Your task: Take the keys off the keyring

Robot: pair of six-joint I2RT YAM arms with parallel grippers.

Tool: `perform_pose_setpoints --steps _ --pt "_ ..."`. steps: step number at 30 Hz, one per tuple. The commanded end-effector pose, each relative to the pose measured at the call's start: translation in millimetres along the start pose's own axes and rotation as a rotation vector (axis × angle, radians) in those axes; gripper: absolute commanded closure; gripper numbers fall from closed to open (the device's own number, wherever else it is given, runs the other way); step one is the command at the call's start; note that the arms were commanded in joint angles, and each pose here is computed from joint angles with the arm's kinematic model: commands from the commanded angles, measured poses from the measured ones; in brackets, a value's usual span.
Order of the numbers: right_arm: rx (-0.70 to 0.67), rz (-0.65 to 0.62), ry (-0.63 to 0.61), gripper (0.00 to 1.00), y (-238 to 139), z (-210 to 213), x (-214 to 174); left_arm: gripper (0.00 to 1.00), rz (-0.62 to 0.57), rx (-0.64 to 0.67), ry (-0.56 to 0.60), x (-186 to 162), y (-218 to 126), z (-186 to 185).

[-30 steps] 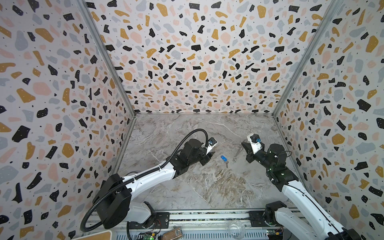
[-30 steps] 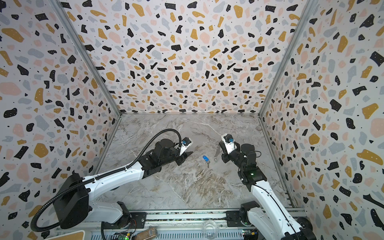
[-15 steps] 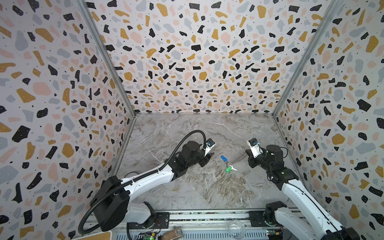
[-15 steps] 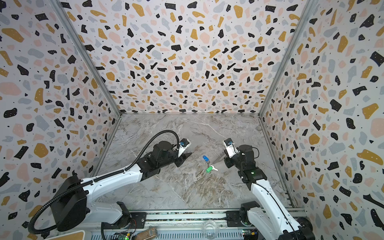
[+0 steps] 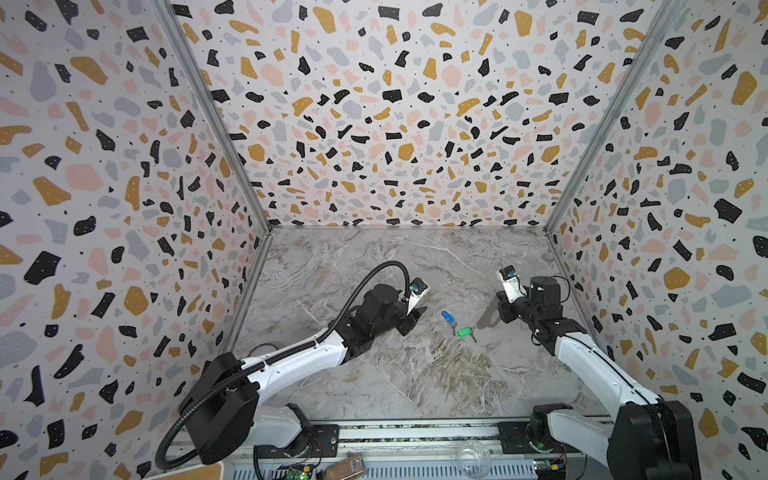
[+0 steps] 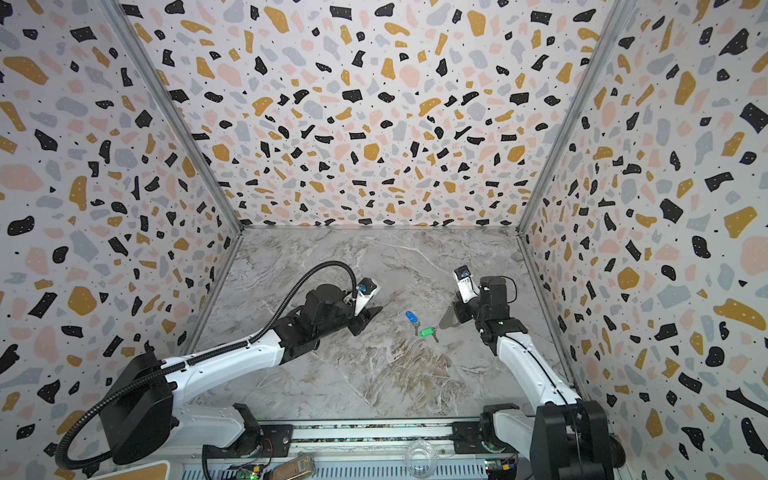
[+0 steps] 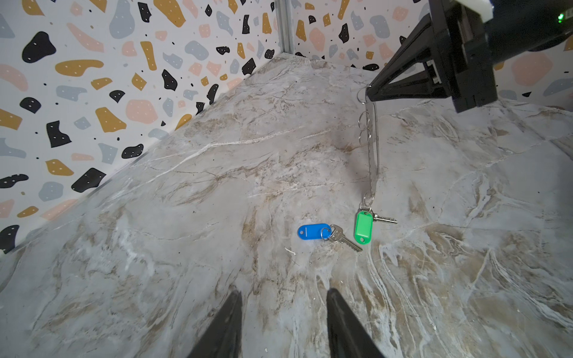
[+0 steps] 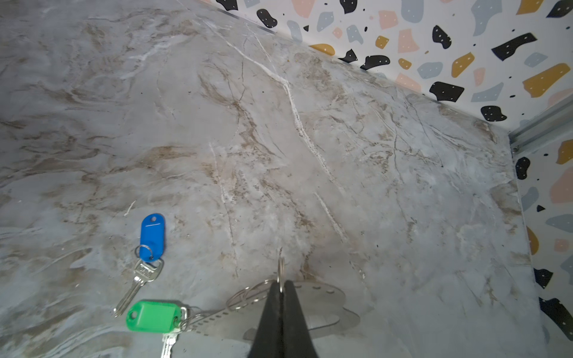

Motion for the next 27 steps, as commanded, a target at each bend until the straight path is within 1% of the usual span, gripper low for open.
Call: perform_pose_setpoints --steps 1,7,13,17,19,23,25,27 --pt "-0.022 -0.010 -0.003 1.00 9 -9 14 0.54 -0.028 0.019 -0.018 0 -1 0" --pt "-0.032 0.019 0.001 0.99 39 -19 19 0.54 -0.015 0.021 -0.018 -3 2 0" --pt "-0.052 0.107 0.034 0.98 80 -31 14 0.54 -0.006 0.027 -0.023 -4 1 0" --pt "-0.054 0.144 0.060 0.92 100 -37 13 0.54 -0.002 0.044 -0.027 -7 -3 1" --pt "-0.064 0.154 0.077 0.85 107 -41 13 0.54 0.001 0.047 -0.027 -9 -5 1" --pt "-0.062 0.154 0.093 0.64 115 -47 23 0.53 0.014 0.051 -0.016 -9 -6 2" --pt "-0.039 0.145 0.095 0.59 115 -49 30 0.52 0.023 0.055 -0.003 -7 -6 2" --pt "-0.046 0.123 0.095 0.58 109 -51 44 0.52 0.028 0.058 0.008 -3 -6 4"
Point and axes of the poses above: each gripper's point midway between its finger pads, its own y axis out along the fingers, its own z axis along the line the jaws close on, x = y × z, the point moved 8 cm from there along -y, back along the fingers, and after that the axes turned 6 degrees about y, right-handed, at the moved point
